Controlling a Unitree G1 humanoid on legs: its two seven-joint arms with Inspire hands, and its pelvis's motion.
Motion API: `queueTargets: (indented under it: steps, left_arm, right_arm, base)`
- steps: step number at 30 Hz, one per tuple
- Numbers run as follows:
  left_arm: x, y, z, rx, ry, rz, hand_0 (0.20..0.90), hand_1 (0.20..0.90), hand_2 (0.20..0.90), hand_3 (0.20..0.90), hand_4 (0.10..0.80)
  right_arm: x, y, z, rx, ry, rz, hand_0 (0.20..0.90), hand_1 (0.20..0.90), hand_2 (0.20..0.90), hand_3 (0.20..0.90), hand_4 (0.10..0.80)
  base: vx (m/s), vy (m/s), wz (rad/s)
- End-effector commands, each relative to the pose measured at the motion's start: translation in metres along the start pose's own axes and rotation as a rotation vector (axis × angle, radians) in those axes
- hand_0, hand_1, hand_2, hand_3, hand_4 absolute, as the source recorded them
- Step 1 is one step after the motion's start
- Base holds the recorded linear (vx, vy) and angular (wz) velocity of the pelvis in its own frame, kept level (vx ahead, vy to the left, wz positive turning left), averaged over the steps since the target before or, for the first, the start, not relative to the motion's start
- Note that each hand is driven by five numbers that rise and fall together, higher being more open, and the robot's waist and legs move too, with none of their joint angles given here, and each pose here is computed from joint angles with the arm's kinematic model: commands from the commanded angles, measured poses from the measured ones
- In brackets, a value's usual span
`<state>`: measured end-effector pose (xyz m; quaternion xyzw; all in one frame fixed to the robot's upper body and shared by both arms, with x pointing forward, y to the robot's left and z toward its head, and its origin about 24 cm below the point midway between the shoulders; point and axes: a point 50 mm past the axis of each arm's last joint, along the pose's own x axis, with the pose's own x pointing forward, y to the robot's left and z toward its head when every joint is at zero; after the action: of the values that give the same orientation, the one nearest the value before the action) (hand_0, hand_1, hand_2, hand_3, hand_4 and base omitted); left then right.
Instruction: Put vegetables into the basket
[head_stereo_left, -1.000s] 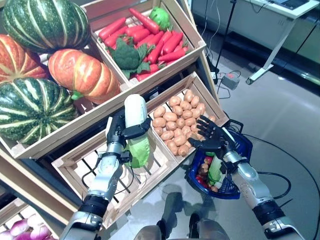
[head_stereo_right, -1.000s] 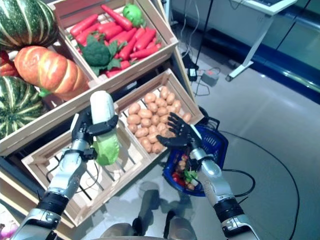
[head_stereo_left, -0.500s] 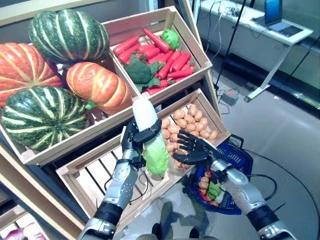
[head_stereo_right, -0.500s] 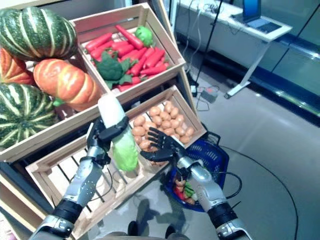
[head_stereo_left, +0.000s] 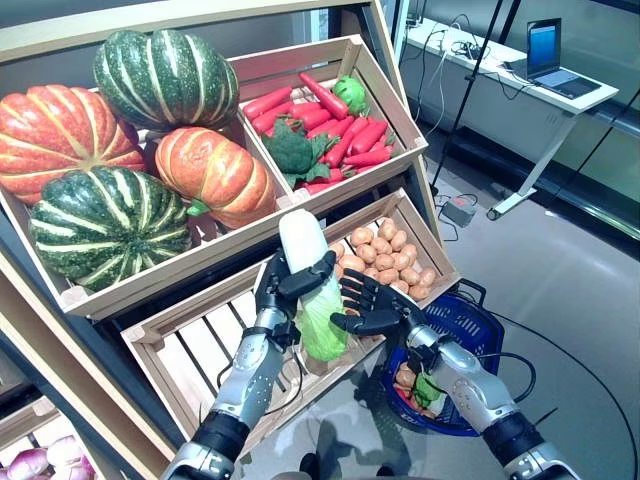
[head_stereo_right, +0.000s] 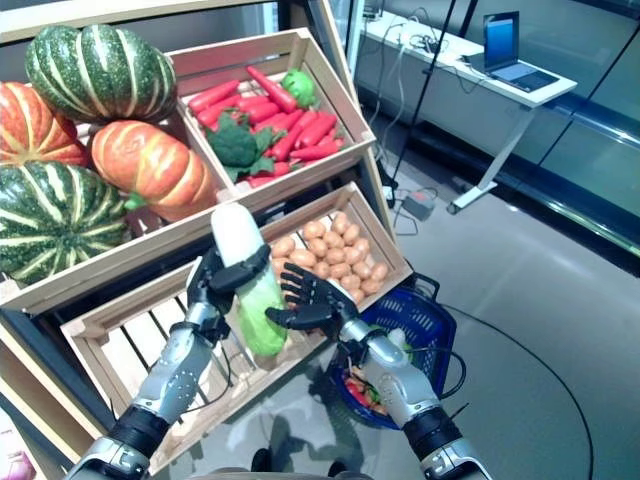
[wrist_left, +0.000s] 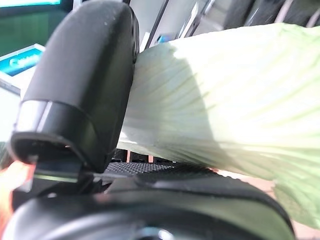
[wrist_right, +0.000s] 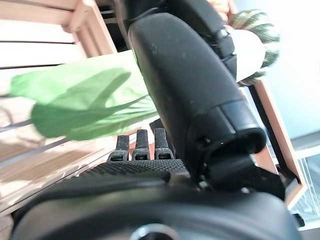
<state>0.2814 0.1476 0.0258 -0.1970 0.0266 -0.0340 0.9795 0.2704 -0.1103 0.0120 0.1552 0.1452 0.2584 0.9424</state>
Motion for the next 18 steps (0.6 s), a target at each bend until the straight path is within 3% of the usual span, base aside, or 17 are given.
queueTargets:
  steps: [1, 8, 18]
  left_arm:
    - [0.016, -0.038, 0.043, -0.024, -0.231, -0.183, 0.3, 0.3, 0.3, 0.3, 0.4]
    - [0.017, -0.044, 0.04, -0.021, -0.22, -0.264, 0.3, 0.3, 0.3, 0.3, 0.4]
    - [0.012, -0.069, 0.051, -0.127, -0.277, -0.448, 0.3, 0.3, 0.3, 0.3, 0.4]
  right_arm:
    - [0.015, 0.03, 0.038, 0.051, -0.181, 0.128, 0.9, 0.9, 0.9, 0.9, 0.8]
    - [0.017, 0.033, 0.033, 0.045, -0.153, 0.113, 0.9, 0.9, 0.9, 0.9, 0.8]
    - [0.023, 0.027, 0.0, 0.061, 0.044, 0.06, 0.9, 0.9, 0.9, 0.9, 0.8]
  base:
    - [0.033, 0.003, 0.0]
    - [0.0, 0.0, 0.0]
    - [0.0, 0.0, 0.0]
